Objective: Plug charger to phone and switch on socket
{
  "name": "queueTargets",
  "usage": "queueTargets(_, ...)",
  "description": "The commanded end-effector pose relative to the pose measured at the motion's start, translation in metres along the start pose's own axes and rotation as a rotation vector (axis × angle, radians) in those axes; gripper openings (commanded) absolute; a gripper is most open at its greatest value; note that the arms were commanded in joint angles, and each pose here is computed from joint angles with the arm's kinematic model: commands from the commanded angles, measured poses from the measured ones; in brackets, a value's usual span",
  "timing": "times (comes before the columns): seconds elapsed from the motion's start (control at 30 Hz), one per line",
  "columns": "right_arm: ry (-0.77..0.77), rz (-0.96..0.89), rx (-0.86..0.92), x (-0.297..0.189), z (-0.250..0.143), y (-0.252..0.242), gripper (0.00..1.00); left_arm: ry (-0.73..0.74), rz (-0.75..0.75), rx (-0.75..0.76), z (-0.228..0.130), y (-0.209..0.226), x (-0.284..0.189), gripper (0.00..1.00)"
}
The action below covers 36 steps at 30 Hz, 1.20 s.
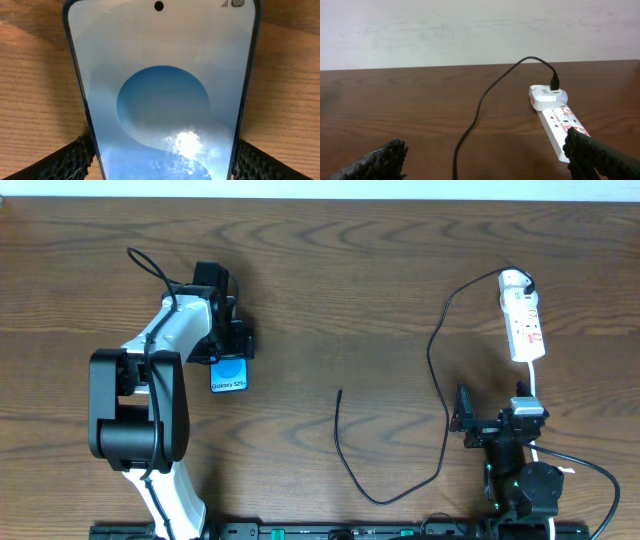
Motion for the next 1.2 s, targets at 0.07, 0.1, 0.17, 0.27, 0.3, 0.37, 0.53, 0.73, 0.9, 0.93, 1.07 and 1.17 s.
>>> queueTargets(0.07, 0.003, 0.002, 0.009, 0.0002, -0.0016, 0.0004, 0.99, 0.051, 0.023, 0.004, -0.0095, 0.0032, 0.0153, 0.88)
queueTargets(0.1, 0.003, 0.002, 0.009, 0.0002, -0.0016, 0.0004, 0.99, 0.051, 0.024, 0.004, -0.0096, 0.0033, 0.0153, 0.87)
queueTargets(0.17, 0.003, 0.002, 0.009, 0.0002, -0.0016, 0.0004, 0.99, 0.051, 0.023, 0.004, -0.0095, 0.0032, 0.0153, 0.87)
queueTargets(0.27, 0.003, 0.002, 0.009, 0.0002, -0.0016, 0.0004, 0.99, 0.051, 0.024, 0.004, -0.0096, 0.0033, 0.0153, 0.87)
queueTargets(0.3, 0.003, 0.002, 0.009, 0.0002, -0.0016, 0.0004, 0.99, 0.051, 0.023, 0.004, -0.0096, 0.0032, 0.0153, 0.85)
queueTargets(0.37, 0.003, 0.002, 0.009, 0.0002, -0.0017, 0.0004, 0.99, 0.051, 0.023, 0.004, -0.0096, 0.0032, 0.0153, 0.84)
queueTargets(0.53, 0.003, 0.002, 0.009, 0.0002, -0.0016, 0.0004, 0.99, 0.051, 0.023, 0.004, -0.0096, 0.0032, 0.0153, 0.84)
queueTargets(0.73, 0.003, 0.002, 0.009, 0.0002, -0.0017, 0.0004, 0.99, 0.051, 0.023, 0.004, -0.0096, 0.0032, 0.0153, 0.83)
queueTargets(0.9, 0.003, 0.002, 0.009, 0.0002, -0.0016, 0.0004, 0.99, 0.051, 0.023, 0.004, -0.0096, 0.0032, 0.0153, 0.82)
queueTargets(0.93, 0.003, 0.002, 0.009, 0.0002, -0.0016, 0.0004, 0.99, 0.051, 0.023, 0.004, -0.0096, 0.0032, 0.0153, 0.82)
queueTargets(1.07, 0.003, 0.002, 0.009, 0.0002, -0.0016, 0.0004, 0.99, 0.051, 0.024, 0.004, -0.0096, 0.0033, 0.0153, 0.82)
queueTargets(1.17, 0.003, 0.002, 0.009, 0.0002, -0.0017, 0.0004, 0.99, 0.051, 0.023, 0.004, -0.0096, 0.0032, 0.0153, 0.81)
Point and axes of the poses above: each gripper's point midway between its finger pads, its own x axis out along the fingers, its own y axis along the line the jaws close on, z = x × y, the point moved 6 cm from there along -x, back along the fingers, and after that the axes turned 11 degrees about x, right-handed, at the moved point
